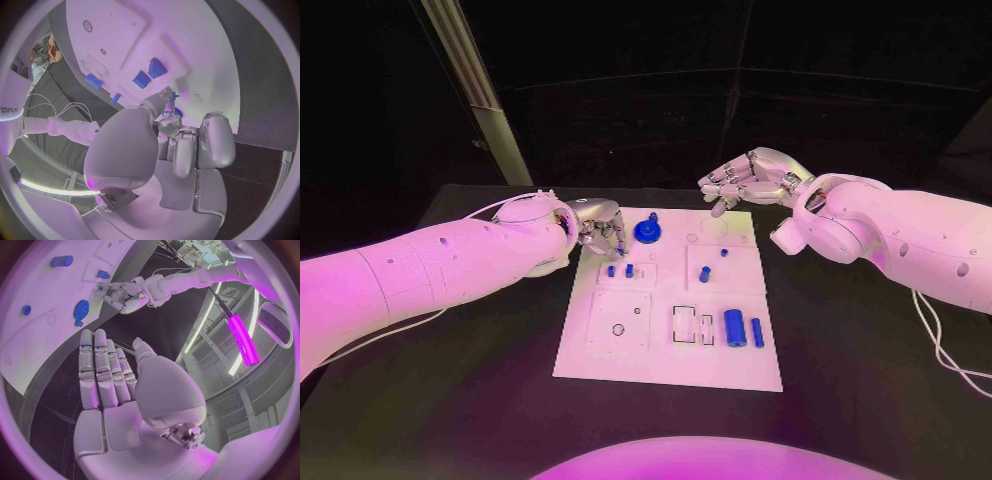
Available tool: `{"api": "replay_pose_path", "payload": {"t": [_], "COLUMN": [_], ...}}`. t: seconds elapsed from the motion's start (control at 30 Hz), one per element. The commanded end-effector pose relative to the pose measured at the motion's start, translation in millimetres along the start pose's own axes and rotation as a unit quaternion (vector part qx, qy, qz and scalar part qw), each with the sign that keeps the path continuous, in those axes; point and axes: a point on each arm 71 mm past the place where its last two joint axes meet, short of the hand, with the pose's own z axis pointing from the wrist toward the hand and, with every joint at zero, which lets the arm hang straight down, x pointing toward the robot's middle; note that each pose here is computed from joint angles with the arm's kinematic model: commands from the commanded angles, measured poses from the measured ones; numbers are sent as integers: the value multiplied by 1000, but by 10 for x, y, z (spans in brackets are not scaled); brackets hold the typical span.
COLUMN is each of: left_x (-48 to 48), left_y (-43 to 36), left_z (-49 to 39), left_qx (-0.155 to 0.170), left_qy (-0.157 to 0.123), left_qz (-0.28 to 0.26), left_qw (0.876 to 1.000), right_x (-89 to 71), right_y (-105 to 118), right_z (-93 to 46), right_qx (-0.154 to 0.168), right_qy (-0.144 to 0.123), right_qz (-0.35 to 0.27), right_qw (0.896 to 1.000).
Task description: Assemble the parts on the task board
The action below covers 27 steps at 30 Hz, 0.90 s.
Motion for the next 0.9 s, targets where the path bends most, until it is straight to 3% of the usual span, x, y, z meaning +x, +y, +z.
{"api": "replay_pose_path", "payload": {"t": [0.03, 0.47, 0.9], "left_x": [-16, -36, -13], "left_y": [-18, -48, -83], "left_z": [1, 4, 18], "left_qx": [2, 8, 12], "left_qy": [-8, -25, -12], "left_qz": [3, 2, 3], "left_qw": [1000, 1000, 1000], "right_x": [-7, -2, -4], "right_y": [21, 24, 23], "right_z": [4, 7, 6], "right_qx": [-7, -7, -7], "right_qy": [-2, -2, -2], "right_qz": [-1, -1, -1], "right_qw": [1000, 1000, 1000]}}
